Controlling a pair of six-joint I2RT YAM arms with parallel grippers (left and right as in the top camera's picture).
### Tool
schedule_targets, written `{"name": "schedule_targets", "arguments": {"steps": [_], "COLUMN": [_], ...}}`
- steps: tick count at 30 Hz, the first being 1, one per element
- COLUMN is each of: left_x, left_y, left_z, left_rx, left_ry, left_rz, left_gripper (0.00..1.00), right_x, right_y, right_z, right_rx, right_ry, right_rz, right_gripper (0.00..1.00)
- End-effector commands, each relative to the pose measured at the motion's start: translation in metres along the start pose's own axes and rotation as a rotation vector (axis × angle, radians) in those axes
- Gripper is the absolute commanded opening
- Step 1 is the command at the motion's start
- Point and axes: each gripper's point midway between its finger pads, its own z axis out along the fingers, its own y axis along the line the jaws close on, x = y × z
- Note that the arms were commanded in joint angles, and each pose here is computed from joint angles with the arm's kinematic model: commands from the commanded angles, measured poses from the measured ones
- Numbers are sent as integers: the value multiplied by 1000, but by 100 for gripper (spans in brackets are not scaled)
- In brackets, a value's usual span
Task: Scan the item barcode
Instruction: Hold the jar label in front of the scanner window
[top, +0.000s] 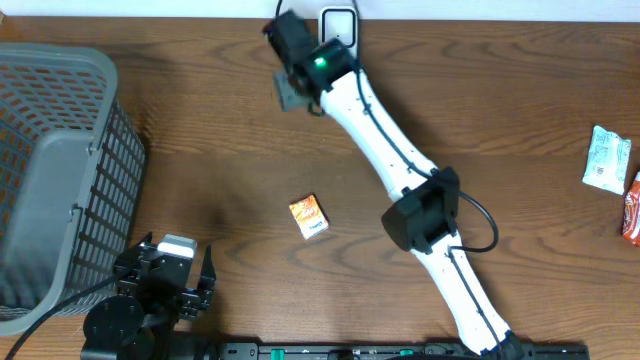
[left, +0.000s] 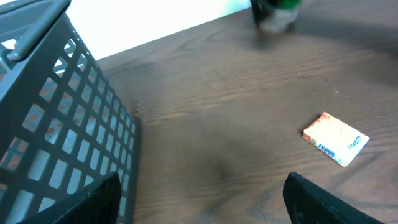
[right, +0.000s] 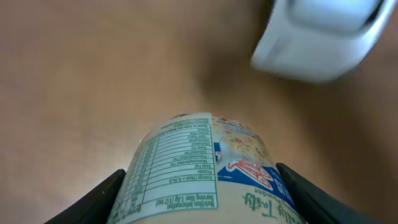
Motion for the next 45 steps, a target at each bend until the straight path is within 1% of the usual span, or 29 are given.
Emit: {"name": "schedule_targets", "arguments": {"steps": [1,5,8,14,20,27,31,32,36,45], "left_x": [-1,-1,-1,-1,-1,-1,-1,-1,-1,-1], "left_y": [2,2,2,2,2,2,2,2,2,2], "left_z": [-1,-1,-1,-1,-1,-1,-1,-1,-1,-1], "left_rx": [-13,-13,-13,-13,-13,-13,-13,-13,-13,-13], "left_ry": [-3,-3,-3,-3,-3,-3,-3,-3,-3,-3], "left_rz": [3,3,3,3,3,3,3,3,3,3], "left_gripper": [84,84,84,84,84,84,84,84,84,84], "right_x": [-44,-79,-96,-116,-120,-129,-132,-132,-130,-133], "right_y": [-32,-56,-79,-125,-122,-111,-111,-117,-123,-122], "right_z": [1,15,29,60,74,70,68,70,79,77], "right_rx": [80,76,85,89,6,-17,-16,17,50,45], "right_ry": [-159,-296,-373,-513,-590,-655,-670,-679,-697,-718], "right_rz": [14,83,130,209,211,209,213,225,239,242], "right_gripper": [56,56,54,53,52,52,50,49,51,49]}}
